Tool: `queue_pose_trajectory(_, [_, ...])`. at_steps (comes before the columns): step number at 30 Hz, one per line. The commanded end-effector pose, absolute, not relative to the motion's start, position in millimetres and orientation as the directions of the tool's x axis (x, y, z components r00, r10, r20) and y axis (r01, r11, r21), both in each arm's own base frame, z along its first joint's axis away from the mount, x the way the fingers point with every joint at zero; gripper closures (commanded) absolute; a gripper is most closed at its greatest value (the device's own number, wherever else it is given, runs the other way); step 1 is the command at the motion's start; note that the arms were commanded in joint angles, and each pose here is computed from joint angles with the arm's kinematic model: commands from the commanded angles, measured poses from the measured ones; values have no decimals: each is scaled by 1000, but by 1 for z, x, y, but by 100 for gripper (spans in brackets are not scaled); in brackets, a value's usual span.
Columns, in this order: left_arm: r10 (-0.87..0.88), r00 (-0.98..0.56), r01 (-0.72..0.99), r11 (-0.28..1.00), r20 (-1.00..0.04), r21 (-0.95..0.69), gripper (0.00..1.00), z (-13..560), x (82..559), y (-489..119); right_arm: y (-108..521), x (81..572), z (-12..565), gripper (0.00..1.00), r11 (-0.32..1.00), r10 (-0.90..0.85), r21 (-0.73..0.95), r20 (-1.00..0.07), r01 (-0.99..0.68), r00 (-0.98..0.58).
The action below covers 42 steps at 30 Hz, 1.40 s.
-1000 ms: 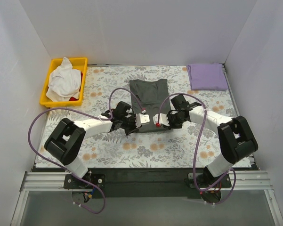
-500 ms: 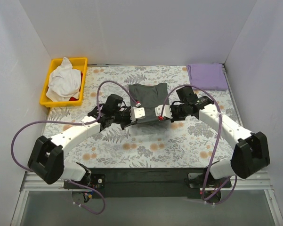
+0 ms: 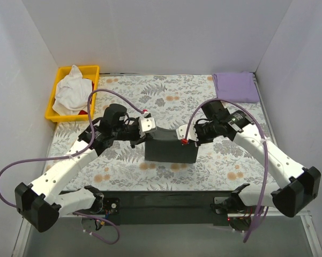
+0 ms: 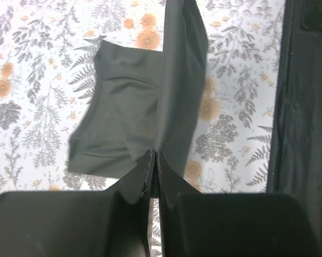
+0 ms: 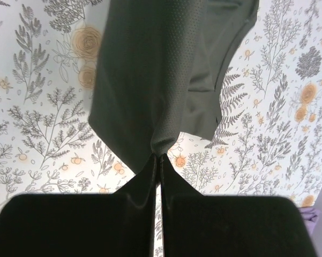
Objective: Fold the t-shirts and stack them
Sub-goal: Fold the tshirt
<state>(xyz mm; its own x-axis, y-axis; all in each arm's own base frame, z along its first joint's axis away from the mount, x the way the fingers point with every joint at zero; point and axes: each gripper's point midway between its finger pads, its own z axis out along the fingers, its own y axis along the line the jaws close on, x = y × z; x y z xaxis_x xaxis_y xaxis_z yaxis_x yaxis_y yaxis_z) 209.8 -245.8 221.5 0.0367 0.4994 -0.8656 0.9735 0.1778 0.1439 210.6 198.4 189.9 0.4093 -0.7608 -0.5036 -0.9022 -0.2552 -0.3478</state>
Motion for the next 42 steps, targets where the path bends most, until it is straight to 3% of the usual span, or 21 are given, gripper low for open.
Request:
queue_pose_trajectory(1, [524,-20,963,239,-851,125,100,215,233,-242,200,227,181,99,-266,-777,-294,-498,-918,385])
queue_pose_trajectory(5, [500,-24,933,323,-866,161,100,217,285,-235,202,264,182,99,-252,-781,-299,-499,-920,376])
queue_pose_trajectory(12, [521,-2,926,322,-854,195,100,200,346,-235,209,324,172,99,-257,-782,-295,-495,-920,377])
queue_pose_trajectory(27, [599,-148,906,401,-787,135,100,95,417,-224,216,408,86,99,-216,-837,-182,-472,-959,278])
queue_pose_trajectory(29, [586,-203,884,454,-785,111,99,92,424,-222,214,418,87,90,-166,-852,-188,-467,-968,237])
queue_pose_trajectory(30, [584,-216,867,483,-782,122,95,94,430,-218,214,421,90,79,-140,-856,-187,-471,-972,214])
queue_pose_trajectory(31, [562,-258,844,526,-786,99,91,96,434,-216,217,428,101,57,-114,-850,-207,-487,-972,204])
queue_pose_trajectory(32, [550,-282,823,560,-786,97,81,100,439,-213,214,431,108,42,-54,-851,-196,-504,-979,148])
queue_pose_trajectory(33, [533,-297,798,594,-792,100,78,112,446,-210,214,435,122,29,-23,-844,-210,-521,-977,132])
queue_pose_trajectory(34, [481,-352,768,639,-803,45,74,119,447,-207,214,438,133,23,7,-836,-220,-536,-975,115])
queue_pose_trajectory(36, [416,-394,743,669,-820,-18,62,141,440,-204,210,435,157,23,107,-813,-204,-581,-973,33])
queue_pose_trajectory(38, [344,-428,743,661,-836,-108,60,165,421,-211,211,419,163,21,177,-776,-122,-628,-977,-62])
queue_pose_trajectory(39, [326,-452,752,640,-831,-158,44,169,407,-215,211,408,176,21,240,-747,-79,-651,-968,-132])
queue_pose_trajectory(42, [341,-437,794,581,-833,-178,42,178,364,-240,215,367,173,21,299,-678,94,-680,-950,-281])
